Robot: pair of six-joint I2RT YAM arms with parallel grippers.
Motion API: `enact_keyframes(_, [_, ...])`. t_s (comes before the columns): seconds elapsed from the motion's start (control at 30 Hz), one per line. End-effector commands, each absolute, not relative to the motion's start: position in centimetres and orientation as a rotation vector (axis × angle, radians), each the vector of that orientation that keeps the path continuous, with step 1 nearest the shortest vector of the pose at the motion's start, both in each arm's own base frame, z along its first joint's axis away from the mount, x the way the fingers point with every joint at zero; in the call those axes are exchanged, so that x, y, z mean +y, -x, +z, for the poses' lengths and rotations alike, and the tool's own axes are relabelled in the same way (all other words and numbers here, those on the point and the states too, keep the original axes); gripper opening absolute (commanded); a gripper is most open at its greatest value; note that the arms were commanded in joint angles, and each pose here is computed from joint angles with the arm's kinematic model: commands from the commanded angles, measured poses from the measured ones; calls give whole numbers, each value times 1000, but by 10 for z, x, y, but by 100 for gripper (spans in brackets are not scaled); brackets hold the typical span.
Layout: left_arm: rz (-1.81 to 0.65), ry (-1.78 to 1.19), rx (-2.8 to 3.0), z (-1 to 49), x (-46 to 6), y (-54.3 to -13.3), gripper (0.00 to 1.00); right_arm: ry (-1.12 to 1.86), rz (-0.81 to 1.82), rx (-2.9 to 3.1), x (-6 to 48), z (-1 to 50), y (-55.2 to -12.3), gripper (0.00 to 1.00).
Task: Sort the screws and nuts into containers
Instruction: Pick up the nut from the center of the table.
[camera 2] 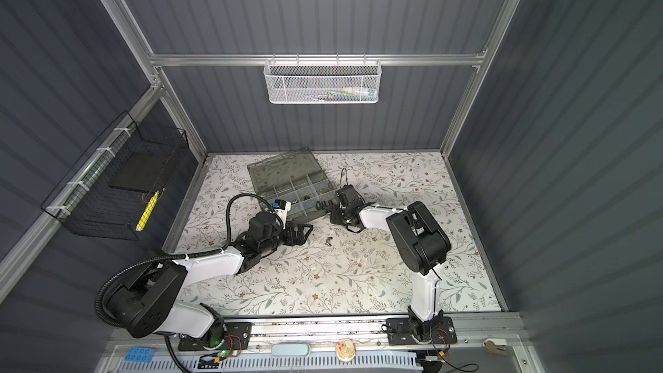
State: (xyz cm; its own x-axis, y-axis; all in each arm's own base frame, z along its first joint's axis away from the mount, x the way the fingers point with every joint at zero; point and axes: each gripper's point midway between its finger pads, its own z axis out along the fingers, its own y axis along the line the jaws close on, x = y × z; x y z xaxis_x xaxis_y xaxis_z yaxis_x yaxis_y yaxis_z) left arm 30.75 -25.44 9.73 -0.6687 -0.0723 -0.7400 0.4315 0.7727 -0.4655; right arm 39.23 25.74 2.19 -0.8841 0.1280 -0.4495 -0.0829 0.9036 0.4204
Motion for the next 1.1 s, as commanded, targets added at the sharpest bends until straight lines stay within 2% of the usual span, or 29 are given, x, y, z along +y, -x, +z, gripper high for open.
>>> enact_keyframes(0.0, [-765, -278, 2121, 113, -249, -311, 100, -48, 595, 2587, 253, 32, -384, 7])
enact_keyframes(0.67, [-562, -108, 2083, 125, -197, -320, 100, 1, 683, 2468, 262, 106, -380, 5])
enact_keyframes(1.07, [-581, -80, 2088, 124, -191, -322, 100, -22, 687, 2502, 270, 85, -389, 1])
